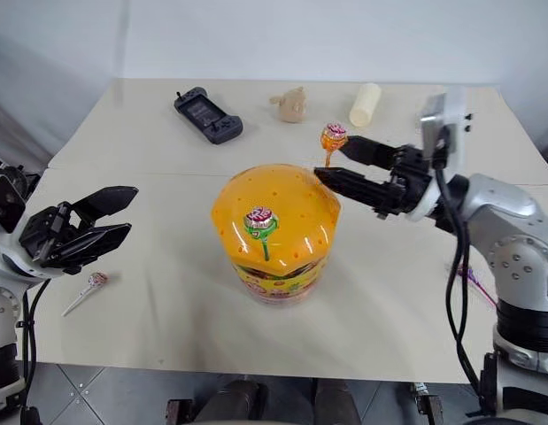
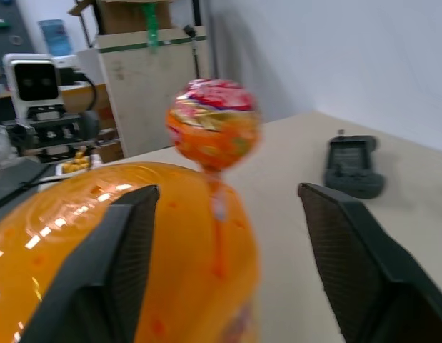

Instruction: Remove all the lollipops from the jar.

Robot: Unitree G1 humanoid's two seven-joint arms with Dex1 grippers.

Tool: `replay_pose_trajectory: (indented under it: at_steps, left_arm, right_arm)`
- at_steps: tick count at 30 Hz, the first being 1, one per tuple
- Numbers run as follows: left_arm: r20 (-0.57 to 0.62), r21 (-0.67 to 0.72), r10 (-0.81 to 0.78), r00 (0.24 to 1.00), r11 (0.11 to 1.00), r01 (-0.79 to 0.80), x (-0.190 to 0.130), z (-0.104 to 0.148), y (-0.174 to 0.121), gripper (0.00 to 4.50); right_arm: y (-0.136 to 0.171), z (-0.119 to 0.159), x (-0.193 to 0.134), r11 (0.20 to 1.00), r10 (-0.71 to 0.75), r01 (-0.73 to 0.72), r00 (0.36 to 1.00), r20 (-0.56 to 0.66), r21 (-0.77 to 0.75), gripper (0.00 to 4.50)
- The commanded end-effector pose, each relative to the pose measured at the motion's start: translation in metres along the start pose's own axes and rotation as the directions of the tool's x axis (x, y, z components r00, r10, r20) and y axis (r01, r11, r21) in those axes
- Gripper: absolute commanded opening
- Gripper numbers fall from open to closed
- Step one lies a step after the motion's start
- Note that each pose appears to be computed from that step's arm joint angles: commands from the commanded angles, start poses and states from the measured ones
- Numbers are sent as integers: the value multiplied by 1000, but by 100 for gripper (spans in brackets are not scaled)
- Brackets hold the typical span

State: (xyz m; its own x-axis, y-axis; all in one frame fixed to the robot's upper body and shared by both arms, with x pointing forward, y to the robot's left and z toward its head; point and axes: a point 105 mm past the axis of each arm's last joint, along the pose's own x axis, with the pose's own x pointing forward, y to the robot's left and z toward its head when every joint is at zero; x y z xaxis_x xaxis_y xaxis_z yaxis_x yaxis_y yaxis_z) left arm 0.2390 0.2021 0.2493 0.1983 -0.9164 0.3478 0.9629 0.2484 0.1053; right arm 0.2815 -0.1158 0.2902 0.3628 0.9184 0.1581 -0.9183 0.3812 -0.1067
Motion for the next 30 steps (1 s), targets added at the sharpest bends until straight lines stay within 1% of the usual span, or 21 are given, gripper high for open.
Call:
replay_pose_trajectory:
  at_steps: [1, 5, 7, 9, 10, 11, 13, 14, 15, 16, 17, 19, 20, 22, 24, 26, 29, 30]
  left_arm:
    - [-10, 56, -15, 1000, 998, 16, 2, 7, -5, 316]
    - [-12, 62, -22, 1000, 998, 22, 4, 8, -5, 316]
    - [-6, 67, -28, 1000, 997, 29, 6, 9, -5, 316]
    - [3, 71, -46, 999, 996, 46, 9, 11, -4, 316]
    - [5, 71, -53, 999, 996, 53, 10, 11, -4, 316]
    - [2, 71, -64, 998, 995, 64, 11, 11, -5, 316]
    - [-14, 71, -98, 995, 993, 99, 15, 8, -7, 316]
    - [-36, 72, -122, 992, 990, 125, 17, 5, -9, 316]
    - [-51, 73, -138, 989, 987, 142, 19, 3, -11, 316]
    - [-86, 76, -160, 983, 983, 167, 19, -1, -12, 316]
    - [-138, 78, -193, 972, 976, 204, 19, -9, -16, 316]
    - [-215, 71, -249, 944, 960, 270, 19, -22, -21, 316]
    - [-227, 66, -268, 936, 955, 290, 19, -25, -23, 316]
    - [-235, 61, -299, 925, 945, 322, 21, -29, -25, 316]
    - [-242, 59, -322, 915, 937, 345, 22, -32, -26, 316]
    - [-239, 57, -334, 912, 932, 357, 24, -34, -26, 316]
    - [-235, 55, -343, 909, 929, 365, 26, -34, -28, 316]
    - [-234, 55, -345, 909, 929, 367, 27, -33, -28, 316]
  right_arm:
    - [7, 9, 7, 999, 24, -24, 999, 26, -30, 210]
    - [3, 16, 5, 1000, 23, -21, 998, 61, -22, 72]
    - [2, 24, 1, 999, 28, -25, 994, 107, -25, 3]
    - [-1, 46, -10, 999, 28, -17, 973, 231, -50, 3]
    - [-3, 53, -14, 998, 21, -6, 964, 266, -58, 3]
    - [-6, 60, -18, 997, 7, 15, 957, 290, -75, 3]
    - [-23, 74, -40, 985, -108, 141, 952, 286, -96, 3]
    - [-38, 74, -58, 963, -212, 243, 950, 229, -115, 3]
    - [-47, 73, -71, 943, -281, 307, 942, 185, -131, 3]
    - [-56, 66, -87, 917, -355, 367, 929, 100, -157, 3]
    - [-69, 51, -113, 870, -471, 456, 881, -41, -189, 3]
    - [-81, 20, -159, 796, -603, 541, 745, -286, -271, 3]
    - [-83, 5, -179, 768, -640, 566, 668, -380, -299, 3]
    - [-81, -26, -214, 740, -662, 576, 531, -529, -347, 3]
    - [-76, -52, -238, 735, -653, 563, 439, -617, -376, 3]
    - [-72, -75, -254, 722, -650, 578, 376, -660, -381, 3]
    - [-68, -101, -267, 728, -637, 560, 338, -693, -397, 3]
    - [-67, -106, -267, 738, -636, 536, 350, -688, -410, 3]
